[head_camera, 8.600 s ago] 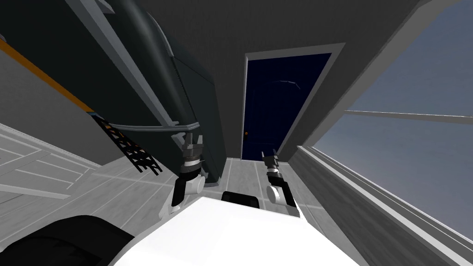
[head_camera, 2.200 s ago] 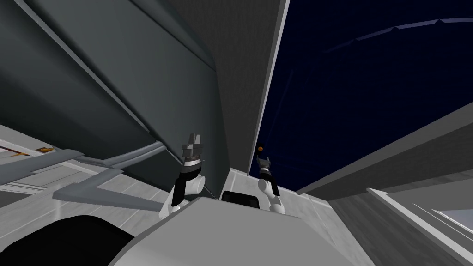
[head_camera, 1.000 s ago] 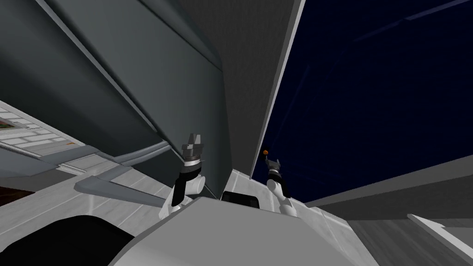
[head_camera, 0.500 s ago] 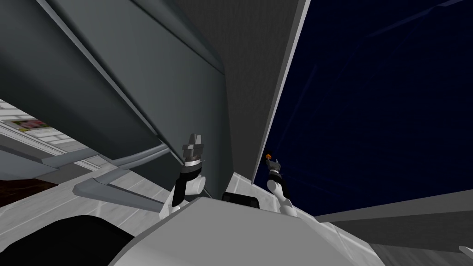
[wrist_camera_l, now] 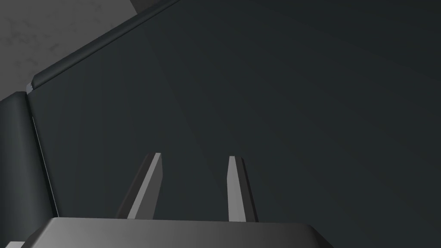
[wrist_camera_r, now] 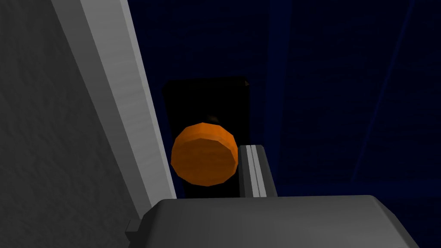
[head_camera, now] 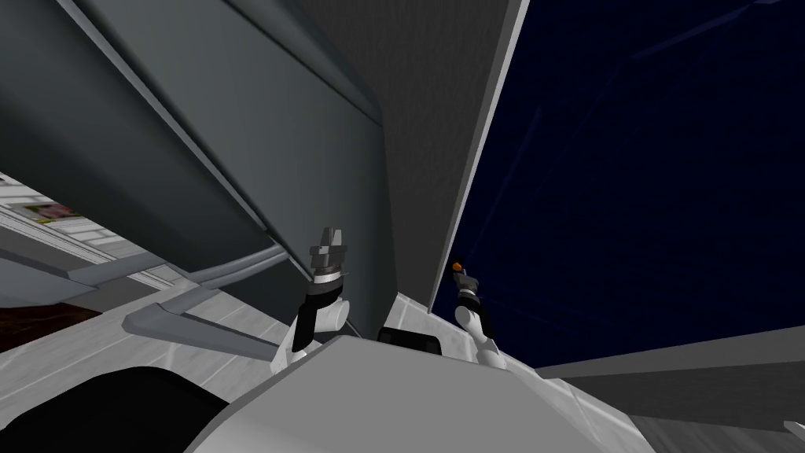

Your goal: Pull the door open

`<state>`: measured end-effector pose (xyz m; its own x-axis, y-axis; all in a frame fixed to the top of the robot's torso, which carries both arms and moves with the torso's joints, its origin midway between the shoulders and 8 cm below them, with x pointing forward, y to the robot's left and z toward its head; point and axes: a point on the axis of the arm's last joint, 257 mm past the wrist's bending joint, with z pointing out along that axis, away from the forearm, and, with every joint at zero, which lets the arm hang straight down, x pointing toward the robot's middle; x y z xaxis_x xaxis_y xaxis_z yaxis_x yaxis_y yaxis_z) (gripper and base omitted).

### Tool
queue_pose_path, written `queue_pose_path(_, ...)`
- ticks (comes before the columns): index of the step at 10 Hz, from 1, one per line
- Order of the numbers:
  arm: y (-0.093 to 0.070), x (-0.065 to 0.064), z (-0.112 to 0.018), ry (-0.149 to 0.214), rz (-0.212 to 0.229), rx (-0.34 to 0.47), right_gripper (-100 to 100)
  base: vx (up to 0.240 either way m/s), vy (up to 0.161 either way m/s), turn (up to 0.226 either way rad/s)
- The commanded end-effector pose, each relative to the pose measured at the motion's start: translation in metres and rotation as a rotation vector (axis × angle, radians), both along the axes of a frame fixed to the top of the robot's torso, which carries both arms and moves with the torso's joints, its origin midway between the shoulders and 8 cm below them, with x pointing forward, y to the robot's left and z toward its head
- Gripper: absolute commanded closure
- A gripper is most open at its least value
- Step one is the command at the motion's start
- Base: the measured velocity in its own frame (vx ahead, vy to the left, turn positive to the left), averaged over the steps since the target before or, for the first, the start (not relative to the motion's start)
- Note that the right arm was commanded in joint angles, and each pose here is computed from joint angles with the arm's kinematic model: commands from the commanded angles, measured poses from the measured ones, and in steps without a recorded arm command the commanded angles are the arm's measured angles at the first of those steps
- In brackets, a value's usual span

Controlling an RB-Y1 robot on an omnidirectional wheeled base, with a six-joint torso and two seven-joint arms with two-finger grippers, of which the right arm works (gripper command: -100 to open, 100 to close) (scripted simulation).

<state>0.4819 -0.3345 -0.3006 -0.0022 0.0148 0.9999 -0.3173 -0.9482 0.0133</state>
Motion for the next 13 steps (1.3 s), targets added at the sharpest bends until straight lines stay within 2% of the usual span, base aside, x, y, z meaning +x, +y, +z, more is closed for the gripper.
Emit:
queue_pose_path(1, 0.001, 0.000, -0.001, 0.003, 0.004, -0.002, -100, -0.118, 0.001, -0.172)
queue_pose_path(6, 0.009, 0.001, -0.003, 0.012, 0.022, -0.006, -100, -0.197, -0.016, -0.133)
queue_pose_path(8, 0.019, 0.003, -0.005, 0.018, 0.040, -0.009, -100, -0.239, -0.024, -0.145)
queue_pose_path(10, 0.049, 0.006, -0.006, 0.025, 0.084, -0.013, -100, -0.148, -0.035, -0.198)
queue_pose_path(13, 0.092, 0.010, -0.001, 0.015, 0.129, -0.007, -100, 0.017, 0.011, 0.001)
